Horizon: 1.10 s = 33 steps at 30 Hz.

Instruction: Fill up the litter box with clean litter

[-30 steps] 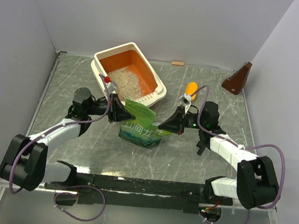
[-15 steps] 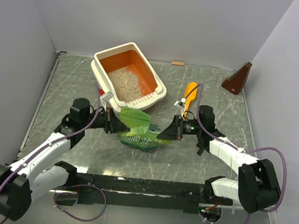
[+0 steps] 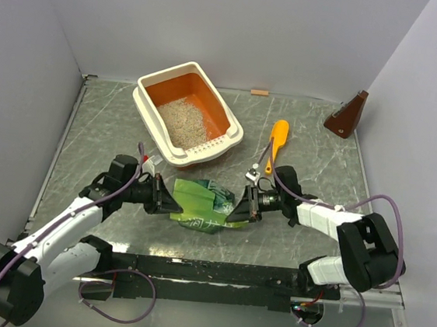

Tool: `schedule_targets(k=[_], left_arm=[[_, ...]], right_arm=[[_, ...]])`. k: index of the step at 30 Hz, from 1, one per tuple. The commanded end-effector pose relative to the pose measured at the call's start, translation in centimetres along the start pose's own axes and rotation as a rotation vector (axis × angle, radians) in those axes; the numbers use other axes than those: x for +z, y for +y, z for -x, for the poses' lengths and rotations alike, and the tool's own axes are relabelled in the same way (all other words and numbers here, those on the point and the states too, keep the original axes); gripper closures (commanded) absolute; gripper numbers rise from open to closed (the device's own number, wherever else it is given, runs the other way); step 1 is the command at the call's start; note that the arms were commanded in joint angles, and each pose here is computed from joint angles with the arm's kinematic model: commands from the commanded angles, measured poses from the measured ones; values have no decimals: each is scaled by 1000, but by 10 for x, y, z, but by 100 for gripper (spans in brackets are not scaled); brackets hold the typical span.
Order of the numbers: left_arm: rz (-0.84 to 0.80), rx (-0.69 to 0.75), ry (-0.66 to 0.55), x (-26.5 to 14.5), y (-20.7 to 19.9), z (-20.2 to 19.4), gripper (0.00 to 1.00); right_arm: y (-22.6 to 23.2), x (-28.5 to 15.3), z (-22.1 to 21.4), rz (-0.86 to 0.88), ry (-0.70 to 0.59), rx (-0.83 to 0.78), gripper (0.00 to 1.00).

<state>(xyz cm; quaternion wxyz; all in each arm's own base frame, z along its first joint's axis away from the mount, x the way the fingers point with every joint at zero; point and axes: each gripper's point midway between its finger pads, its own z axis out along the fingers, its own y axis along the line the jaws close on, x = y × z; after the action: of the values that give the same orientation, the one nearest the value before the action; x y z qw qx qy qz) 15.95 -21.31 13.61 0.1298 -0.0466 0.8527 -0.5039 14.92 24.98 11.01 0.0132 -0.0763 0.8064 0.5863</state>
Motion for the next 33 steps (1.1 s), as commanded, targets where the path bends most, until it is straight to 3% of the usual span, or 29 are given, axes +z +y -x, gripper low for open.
schedule_targets(k=[1,3,6,10,14,25,33], left_arm=[[261,-59,-65,-8,48,9,99],[259,-59,-58,-7,48,9,99],[257,-63,-53,-6,49,8,99],[254,-58,-56,-6,48,10,99],[243,-57,-56,-5,47,10,99],[216,-31,-60,-7,41,9,99],[209,-30,-59,-7,40,8,99]], right_arm=[[-43,-2,-2,-163,-59,161,73],[-36,-7,10,-198,-85,90,61],[-8,-22,41,-267,-169,-106,53],[30,-47,62,-412,-225,-336,50],[63,-40,67,-499,-195,-567,49],[105,21,-2,-515,90,-1175,46],[111,47,-38,-519,78,-1530,42]])
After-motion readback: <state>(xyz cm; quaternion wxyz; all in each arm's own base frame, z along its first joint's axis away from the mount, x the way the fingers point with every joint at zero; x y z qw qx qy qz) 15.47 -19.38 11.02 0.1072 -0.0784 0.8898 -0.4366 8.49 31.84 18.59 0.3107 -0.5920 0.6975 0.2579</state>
